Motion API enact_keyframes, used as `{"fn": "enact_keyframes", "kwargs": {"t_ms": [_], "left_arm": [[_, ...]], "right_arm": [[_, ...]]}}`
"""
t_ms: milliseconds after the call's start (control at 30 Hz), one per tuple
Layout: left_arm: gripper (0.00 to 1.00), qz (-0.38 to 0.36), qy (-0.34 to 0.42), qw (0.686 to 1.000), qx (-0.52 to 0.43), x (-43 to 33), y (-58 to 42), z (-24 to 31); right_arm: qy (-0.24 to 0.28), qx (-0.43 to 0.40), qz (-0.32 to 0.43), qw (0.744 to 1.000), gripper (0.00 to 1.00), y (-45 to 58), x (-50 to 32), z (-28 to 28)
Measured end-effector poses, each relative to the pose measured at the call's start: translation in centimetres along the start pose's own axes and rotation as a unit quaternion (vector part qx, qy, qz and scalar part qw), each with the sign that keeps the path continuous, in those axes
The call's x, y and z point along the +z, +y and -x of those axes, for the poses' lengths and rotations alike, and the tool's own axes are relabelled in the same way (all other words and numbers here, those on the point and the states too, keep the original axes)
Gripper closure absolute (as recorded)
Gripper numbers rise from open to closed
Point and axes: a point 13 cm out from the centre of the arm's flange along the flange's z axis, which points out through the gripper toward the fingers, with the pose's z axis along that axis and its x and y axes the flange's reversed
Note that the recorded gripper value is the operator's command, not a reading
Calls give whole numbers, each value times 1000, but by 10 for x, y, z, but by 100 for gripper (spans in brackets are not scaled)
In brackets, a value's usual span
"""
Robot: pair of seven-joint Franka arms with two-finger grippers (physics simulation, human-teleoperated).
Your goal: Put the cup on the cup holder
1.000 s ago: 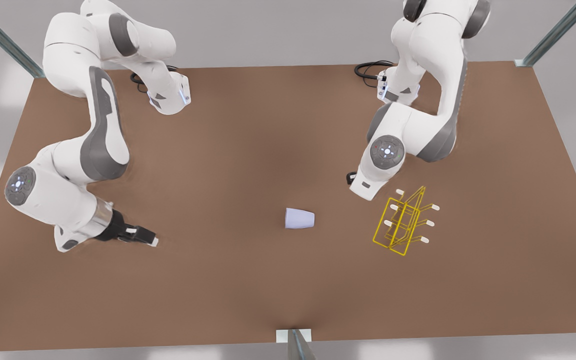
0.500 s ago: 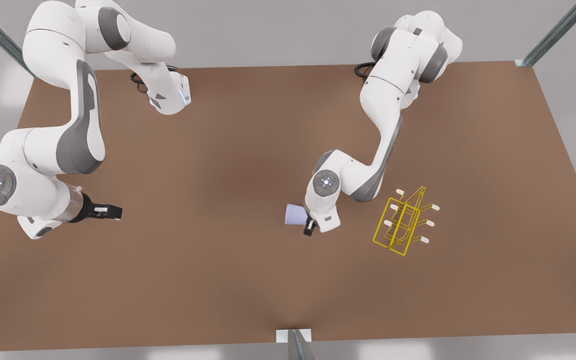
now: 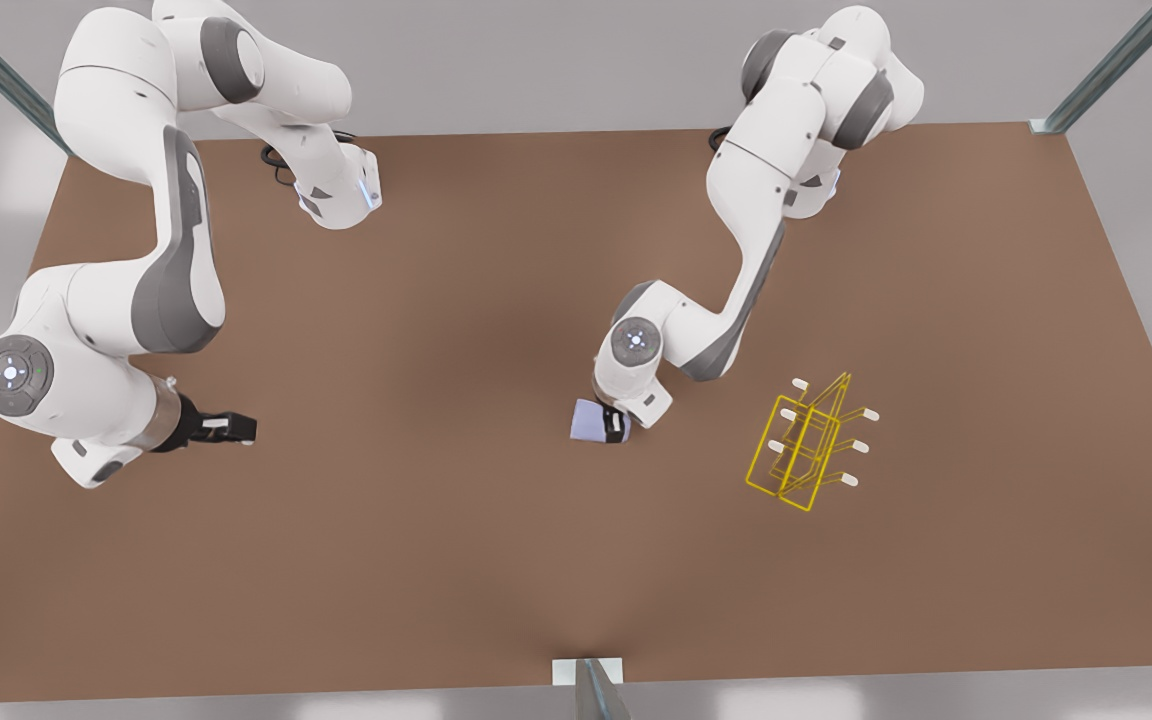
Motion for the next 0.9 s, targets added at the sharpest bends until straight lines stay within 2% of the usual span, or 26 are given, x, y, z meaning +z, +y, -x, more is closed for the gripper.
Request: {"fn": "enact_keyframes", "kwargs": {"t_ms": [400,900], "left_arm": [[0,-18,14,1000,20,20,-14,2],[0,-4,2,998,59,56,-15,20]], "right_arm": [[-13,-14,1,1000,0,6,-2,6],[-15,-21,0,1000,0,5,-2,7]]}}
